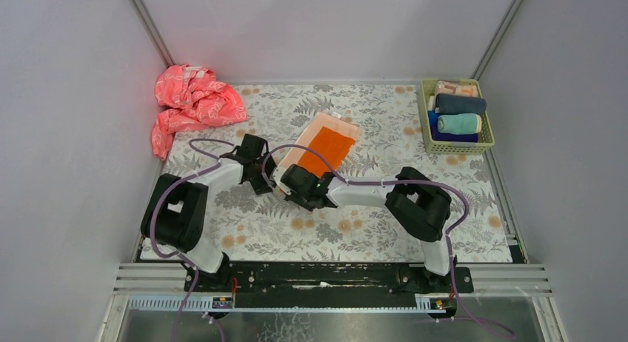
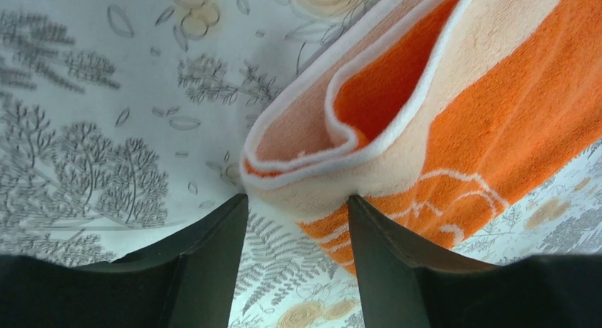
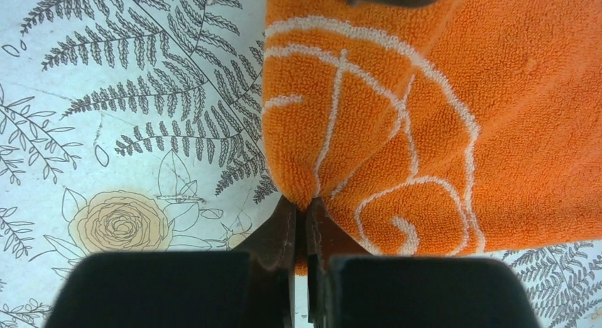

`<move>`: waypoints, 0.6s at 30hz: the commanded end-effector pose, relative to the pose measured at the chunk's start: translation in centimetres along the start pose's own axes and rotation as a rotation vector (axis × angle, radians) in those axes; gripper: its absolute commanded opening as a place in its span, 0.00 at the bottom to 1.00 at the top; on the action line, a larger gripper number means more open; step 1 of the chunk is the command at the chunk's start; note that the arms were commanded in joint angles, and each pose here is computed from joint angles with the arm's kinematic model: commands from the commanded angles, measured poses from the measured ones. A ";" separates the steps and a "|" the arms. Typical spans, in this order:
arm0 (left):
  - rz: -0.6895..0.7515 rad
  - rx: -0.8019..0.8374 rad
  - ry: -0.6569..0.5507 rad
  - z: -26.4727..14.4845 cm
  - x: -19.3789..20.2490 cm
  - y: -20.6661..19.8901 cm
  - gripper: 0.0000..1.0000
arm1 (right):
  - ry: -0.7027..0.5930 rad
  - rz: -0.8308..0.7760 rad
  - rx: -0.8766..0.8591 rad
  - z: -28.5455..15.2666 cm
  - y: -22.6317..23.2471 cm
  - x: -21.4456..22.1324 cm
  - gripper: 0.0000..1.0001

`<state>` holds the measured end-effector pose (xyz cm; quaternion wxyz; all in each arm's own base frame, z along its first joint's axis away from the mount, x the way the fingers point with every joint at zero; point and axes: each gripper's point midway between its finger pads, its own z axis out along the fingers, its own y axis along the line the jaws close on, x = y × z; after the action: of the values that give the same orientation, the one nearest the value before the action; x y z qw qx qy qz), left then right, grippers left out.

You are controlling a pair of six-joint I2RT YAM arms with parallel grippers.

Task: Roll the towels
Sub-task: Roll the towel at the center of the board.

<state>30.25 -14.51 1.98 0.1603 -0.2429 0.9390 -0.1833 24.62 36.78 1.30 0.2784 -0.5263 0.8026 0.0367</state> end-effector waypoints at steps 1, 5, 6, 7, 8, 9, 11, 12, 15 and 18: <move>-0.038 -0.076 0.003 -1.3 1.4 2.8 0.56 | 0.024 0.077 -0.159 -0.2 2.7 1.0 0.00; -0.096 -0.006 -0.035 -3.3 1.4 1.9 0.63 | -0.074 0.215 -0.295 -1.3 2.9 -1.2 0.00; -0.111 0.007 -0.037 -3.6 1.5 1.8 0.63 | -0.097 0.252 -0.332 -1.6 2.8 -1.6 0.00; -0.125 0.017 -0.042 -3.8 1.6 1.8 0.64 | -0.122 0.290 -0.362 -1.9 2.6 -2.0 0.00; -0.145 0.024 -0.047 -4.0 1.6 1.8 0.64 | -0.143 0.322 -0.391 -2.2 2.5 -2.3 0.00; -0.158 0.034 -0.046 -4.0 1.8 1.8 0.64 | -0.162 0.348 -0.418 -2.4 2.4 -2.5 0.00; -0.187 0.077 -0.041 -4.1 2.0 1.3 0.65 | -0.181 0.372 -0.449 -2.8 2.5 -2.7 0.00; -0.199 0.099 -0.036 -4.0 2.0 0.9 0.65 | -0.185 0.376 -0.460 -2.8 2.6 -2.7 0.00; -0.232 0.153 0.000 -3.6 2.3 -0.2 0.65 | -0.192 0.393 -0.482 -2.7 2.8 -2.7 0.00; -0.252 0.194 0.026 -3.2 2.2 -1.4 0.65 | -0.185 0.400 -0.486 -2.3 3.0 -2.4 0.00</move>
<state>25.88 -14.02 3.81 0.1450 -0.3287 0.9031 -0.2353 23.28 37.91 2.09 0.2130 -0.4082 0.8433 0.2771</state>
